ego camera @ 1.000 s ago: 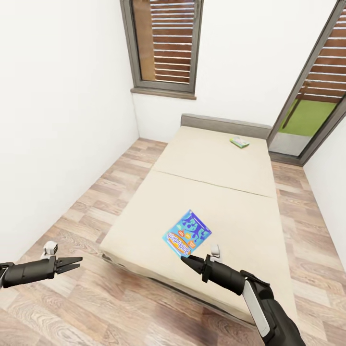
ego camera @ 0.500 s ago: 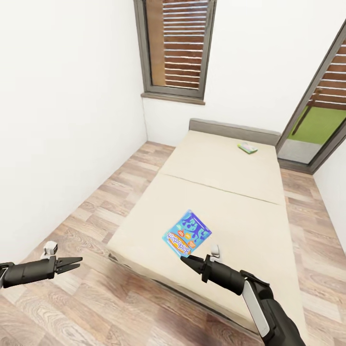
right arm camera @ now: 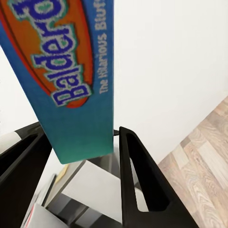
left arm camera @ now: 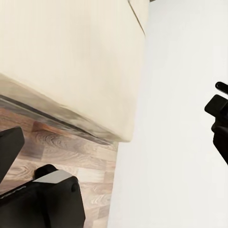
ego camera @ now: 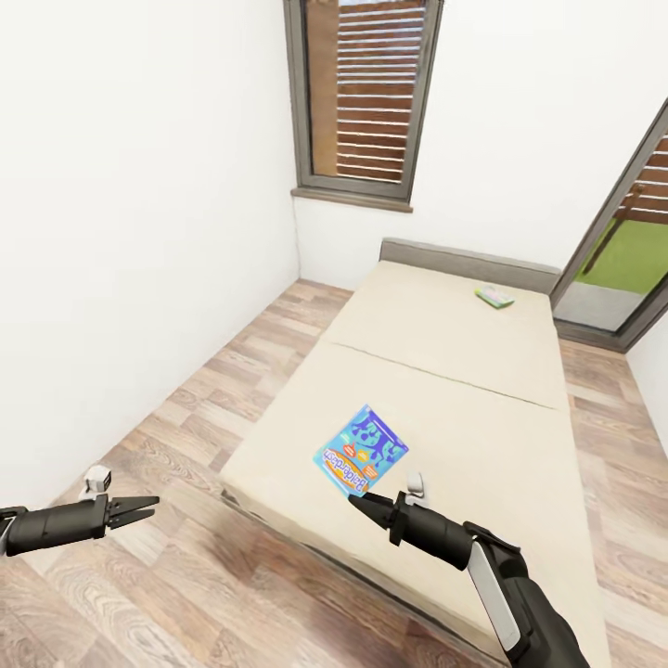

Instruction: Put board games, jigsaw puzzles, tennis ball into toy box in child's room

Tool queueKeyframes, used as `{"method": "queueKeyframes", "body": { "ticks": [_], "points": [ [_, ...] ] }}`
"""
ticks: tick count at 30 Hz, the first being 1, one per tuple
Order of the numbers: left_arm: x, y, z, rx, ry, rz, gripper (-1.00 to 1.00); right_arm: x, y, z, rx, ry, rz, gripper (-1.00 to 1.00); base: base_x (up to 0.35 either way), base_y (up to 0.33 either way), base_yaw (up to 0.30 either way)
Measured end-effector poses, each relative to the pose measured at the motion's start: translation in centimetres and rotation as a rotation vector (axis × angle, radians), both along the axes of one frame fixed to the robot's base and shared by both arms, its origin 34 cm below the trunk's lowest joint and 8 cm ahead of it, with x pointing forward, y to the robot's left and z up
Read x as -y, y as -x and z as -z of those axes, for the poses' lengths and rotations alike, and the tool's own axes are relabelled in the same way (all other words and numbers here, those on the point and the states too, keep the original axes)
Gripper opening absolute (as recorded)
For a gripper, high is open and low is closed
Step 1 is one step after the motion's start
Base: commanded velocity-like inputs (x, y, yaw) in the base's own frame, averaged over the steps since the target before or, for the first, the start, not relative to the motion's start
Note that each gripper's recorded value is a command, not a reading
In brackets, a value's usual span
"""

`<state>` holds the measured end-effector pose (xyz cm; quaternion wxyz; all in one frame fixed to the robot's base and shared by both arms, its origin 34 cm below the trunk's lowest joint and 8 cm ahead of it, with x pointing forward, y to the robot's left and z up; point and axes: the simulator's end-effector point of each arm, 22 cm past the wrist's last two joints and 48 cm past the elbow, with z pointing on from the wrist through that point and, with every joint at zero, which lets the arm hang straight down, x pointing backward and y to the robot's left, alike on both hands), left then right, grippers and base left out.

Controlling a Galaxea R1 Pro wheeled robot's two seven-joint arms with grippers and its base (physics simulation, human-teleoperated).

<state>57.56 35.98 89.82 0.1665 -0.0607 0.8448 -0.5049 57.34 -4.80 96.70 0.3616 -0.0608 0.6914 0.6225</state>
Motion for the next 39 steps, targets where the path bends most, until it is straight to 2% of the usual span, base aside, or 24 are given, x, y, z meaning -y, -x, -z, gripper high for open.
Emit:
{"method": "queueKeyframes", "body": {
  "ticks": [39],
  "points": [
    [0.0, -0.6, -3.1, 0.065, 0.000, 0.000, 1.00, -0.1, -0.1, -3.0, 0.065, -0.001, 0.000, -1.00, 0.000, 0.000, 0.127]
  ]
}}
